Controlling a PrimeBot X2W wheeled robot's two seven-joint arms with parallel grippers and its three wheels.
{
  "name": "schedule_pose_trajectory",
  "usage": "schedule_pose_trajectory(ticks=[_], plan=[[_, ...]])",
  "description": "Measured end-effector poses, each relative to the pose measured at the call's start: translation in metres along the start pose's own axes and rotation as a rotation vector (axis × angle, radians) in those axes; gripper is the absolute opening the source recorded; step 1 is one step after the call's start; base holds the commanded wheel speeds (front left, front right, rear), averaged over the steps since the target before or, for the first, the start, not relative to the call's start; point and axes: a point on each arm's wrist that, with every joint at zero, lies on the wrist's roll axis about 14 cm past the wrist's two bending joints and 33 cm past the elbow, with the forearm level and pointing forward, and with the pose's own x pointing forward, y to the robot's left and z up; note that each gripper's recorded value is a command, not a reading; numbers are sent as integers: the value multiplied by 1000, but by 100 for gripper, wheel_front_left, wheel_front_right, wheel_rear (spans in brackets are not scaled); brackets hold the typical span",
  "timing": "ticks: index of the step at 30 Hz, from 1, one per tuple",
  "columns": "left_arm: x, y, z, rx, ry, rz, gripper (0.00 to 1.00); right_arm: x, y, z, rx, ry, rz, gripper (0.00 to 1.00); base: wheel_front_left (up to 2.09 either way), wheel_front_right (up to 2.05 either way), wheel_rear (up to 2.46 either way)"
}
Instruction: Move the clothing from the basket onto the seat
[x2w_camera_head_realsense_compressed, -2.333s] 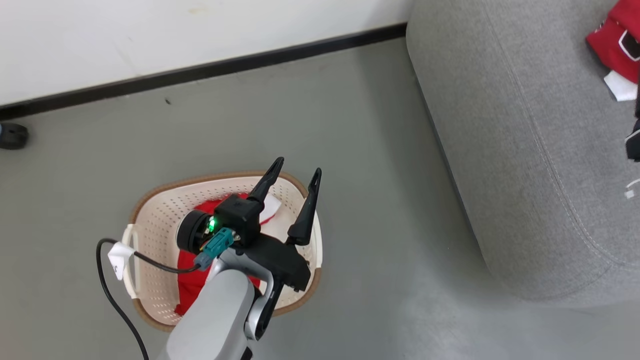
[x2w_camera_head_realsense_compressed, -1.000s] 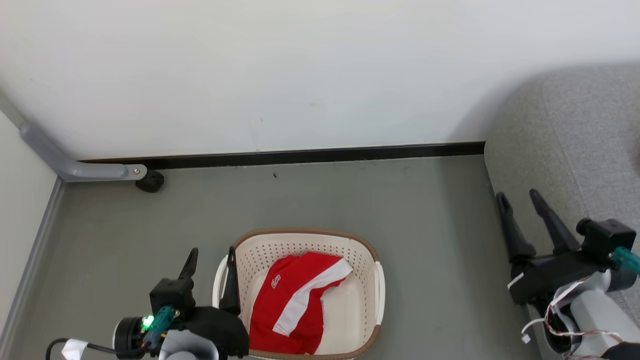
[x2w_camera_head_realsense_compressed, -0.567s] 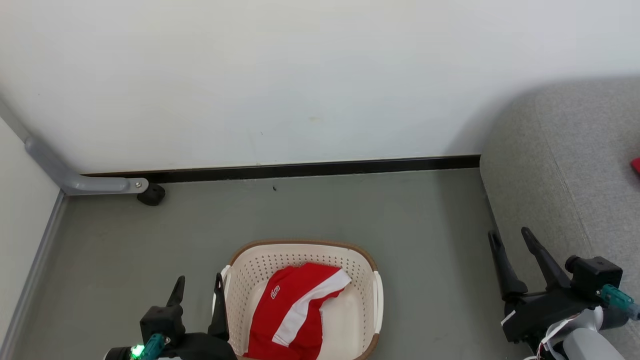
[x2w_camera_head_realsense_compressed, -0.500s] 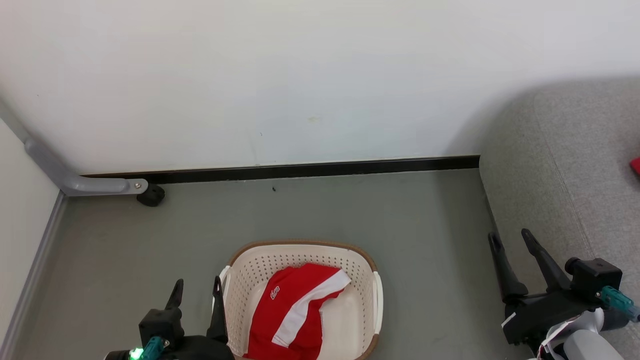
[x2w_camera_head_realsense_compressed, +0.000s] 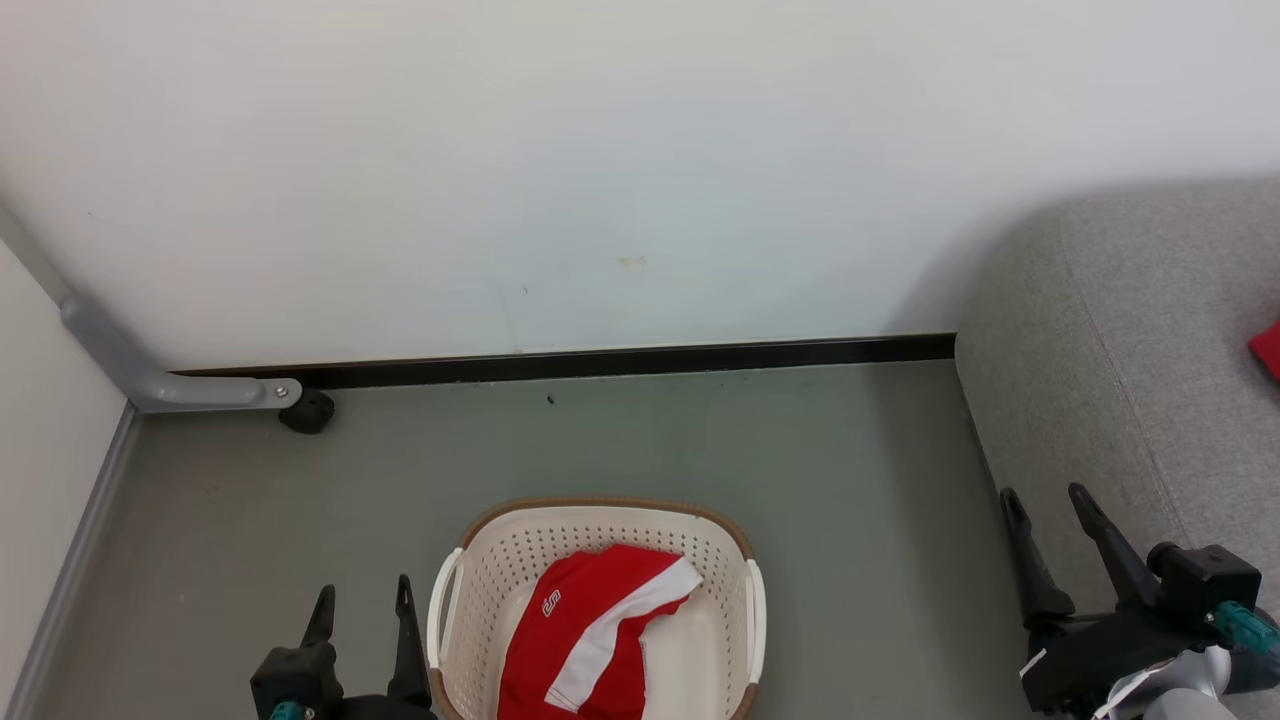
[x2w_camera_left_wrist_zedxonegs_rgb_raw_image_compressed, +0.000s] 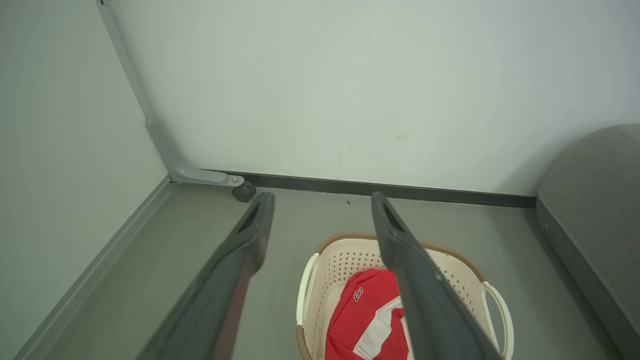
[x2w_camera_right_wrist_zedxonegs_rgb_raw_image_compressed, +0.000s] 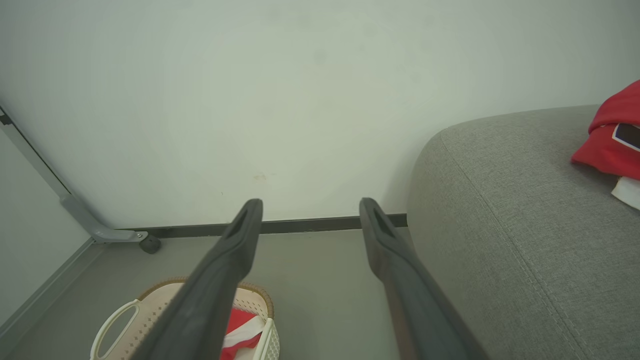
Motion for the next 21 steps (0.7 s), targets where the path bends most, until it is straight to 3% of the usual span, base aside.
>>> schedule_pose_trajectory(ticks=[21], plan=[[-6, -3, -6, 19, 11, 0, 100, -5, -3, 5, 1, -26, -21, 100, 0, 0, 0]])
